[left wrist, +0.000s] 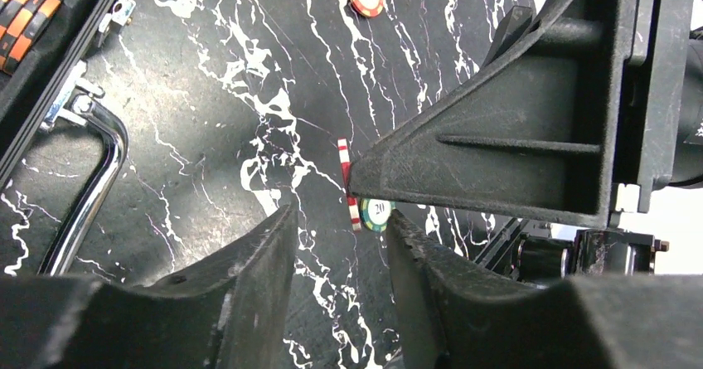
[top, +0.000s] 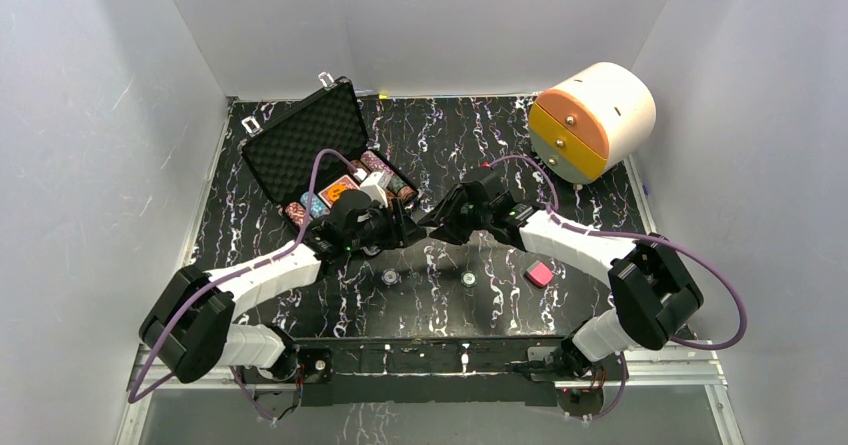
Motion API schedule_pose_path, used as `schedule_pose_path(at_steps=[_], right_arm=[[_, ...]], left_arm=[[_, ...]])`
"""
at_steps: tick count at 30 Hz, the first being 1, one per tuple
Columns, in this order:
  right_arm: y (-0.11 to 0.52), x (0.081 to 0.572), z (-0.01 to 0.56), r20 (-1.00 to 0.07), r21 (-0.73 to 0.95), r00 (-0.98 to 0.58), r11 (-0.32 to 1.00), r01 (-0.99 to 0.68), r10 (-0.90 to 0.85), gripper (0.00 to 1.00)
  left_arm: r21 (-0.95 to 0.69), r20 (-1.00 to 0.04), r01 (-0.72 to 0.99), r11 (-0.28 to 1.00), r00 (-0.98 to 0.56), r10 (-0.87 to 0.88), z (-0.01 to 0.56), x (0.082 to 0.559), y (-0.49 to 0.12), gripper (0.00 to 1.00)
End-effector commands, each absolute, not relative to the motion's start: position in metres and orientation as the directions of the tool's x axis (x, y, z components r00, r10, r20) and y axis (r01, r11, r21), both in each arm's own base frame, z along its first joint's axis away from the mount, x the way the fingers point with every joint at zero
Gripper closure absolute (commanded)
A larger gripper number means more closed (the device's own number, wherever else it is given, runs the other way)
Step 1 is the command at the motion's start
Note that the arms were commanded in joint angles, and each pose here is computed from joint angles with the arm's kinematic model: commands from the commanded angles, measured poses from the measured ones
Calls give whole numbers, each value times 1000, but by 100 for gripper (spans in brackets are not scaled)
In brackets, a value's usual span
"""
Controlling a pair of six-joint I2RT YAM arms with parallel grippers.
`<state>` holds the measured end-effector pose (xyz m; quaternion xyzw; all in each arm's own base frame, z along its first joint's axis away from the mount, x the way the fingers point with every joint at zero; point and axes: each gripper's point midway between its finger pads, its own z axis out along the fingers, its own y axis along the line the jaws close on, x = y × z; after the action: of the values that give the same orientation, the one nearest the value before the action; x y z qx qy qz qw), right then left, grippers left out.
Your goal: Pack up texas hold em set
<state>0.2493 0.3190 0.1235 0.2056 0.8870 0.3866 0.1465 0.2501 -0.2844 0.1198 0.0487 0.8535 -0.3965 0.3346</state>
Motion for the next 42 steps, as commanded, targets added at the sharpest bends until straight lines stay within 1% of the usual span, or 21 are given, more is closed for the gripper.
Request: schedule_pose_path(at_steps=[1, 5, 10, 11, 12, 13, 15, 16, 17, 18, 19, 21, 23, 25, 28, 30, 32, 36, 42], right_arm=[[329, 253, 140, -74, 800, -877, 554, 232, 475, 53], [330, 252, 140, -62, 806, -879, 543, 235, 472, 53], [331, 249, 137, -53, 801, -888, 550, 235, 456, 53], [331, 249, 136, -53, 799, -889, 553, 235, 454, 53], [330, 250, 136, -57, 799, -889, 554, 233, 455, 53], [330, 251, 135, -62, 799, -888, 556, 229, 455, 51], [327, 258, 140, -90, 801, -886, 562, 207, 454, 43], [323, 261, 141, -105, 795, -886, 573, 198, 452, 36], [319, 267, 146, -130, 791, -882, 584, 183, 453, 26], [312, 272, 148, -153, 778, -874, 602, 181, 461, 19], [304, 278, 152, -188, 763, -861, 622, 175, 473, 14], [284, 291, 159, -265, 736, -822, 656, 165, 504, 9], [265, 299, 168, -333, 720, -777, 676, 156, 534, 9], [248, 302, 178, -393, 711, -736, 690, 137, 552, 9], [235, 299, 181, -431, 696, -715, 707, 125, 550, 10], [231, 293, 177, -436, 687, -722, 717, 119, 537, 11], [227, 282, 169, -429, 679, -737, 724, 118, 523, 11], [222, 275, 160, -422, 670, -743, 731, 129, 518, 11], [219, 274, 157, -431, 657, -742, 742, 133, 514, 11]], left_arm=[[-640, -654, 365, 676, -721, -229, 135, 264, -287, 61], [-633, -658, 352, 690, -714, -239, 134, 269, -286, 72], [-644, -674, 393, 656, -698, -243, 147, 270, -292, 89], [-639, -681, 404, 655, -693, -237, 148, 270, -293, 93], [-632, -690, 418, 653, -687, -228, 150, 270, -294, 100], [-622, -698, 429, 655, -683, -216, 150, 270, -294, 100], [-589, -715, 444, 675, -675, -180, 148, 272, -292, 100], [-564, -728, 452, 692, -668, -157, 147, 273, -290, 100], [-531, -742, 464, 709, -659, -125, 146, 273, -286, 100], [-482, -767, 486, 729, -637, -82, 146, 276, -283, 100], [-430, -787, 501, 751, -615, -41, 146, 280, -278, 100], [-335, -815, 532, 778, -578, 44, 148, 291, -270, 100], [-249, -831, 545, 801, -545, 112, 151, 312, -256, 100], [-212, -833, 556, 804, -533, 149, 157, 337, -249, 100], [-164, -826, 562, 811, -527, 199, 158, 365, -239, 100], [-110, -810, 565, 817, -528, 256, 153, 379, -235, 100], [-22, -761, 563, 826, -546, 351, 135, 398, -224, 100], [12, -721, 585, 811, -557, 412, 121, 410, -223, 100], [102, -676, 568, 817, -563, 476, 112, 427, -210, 100]])
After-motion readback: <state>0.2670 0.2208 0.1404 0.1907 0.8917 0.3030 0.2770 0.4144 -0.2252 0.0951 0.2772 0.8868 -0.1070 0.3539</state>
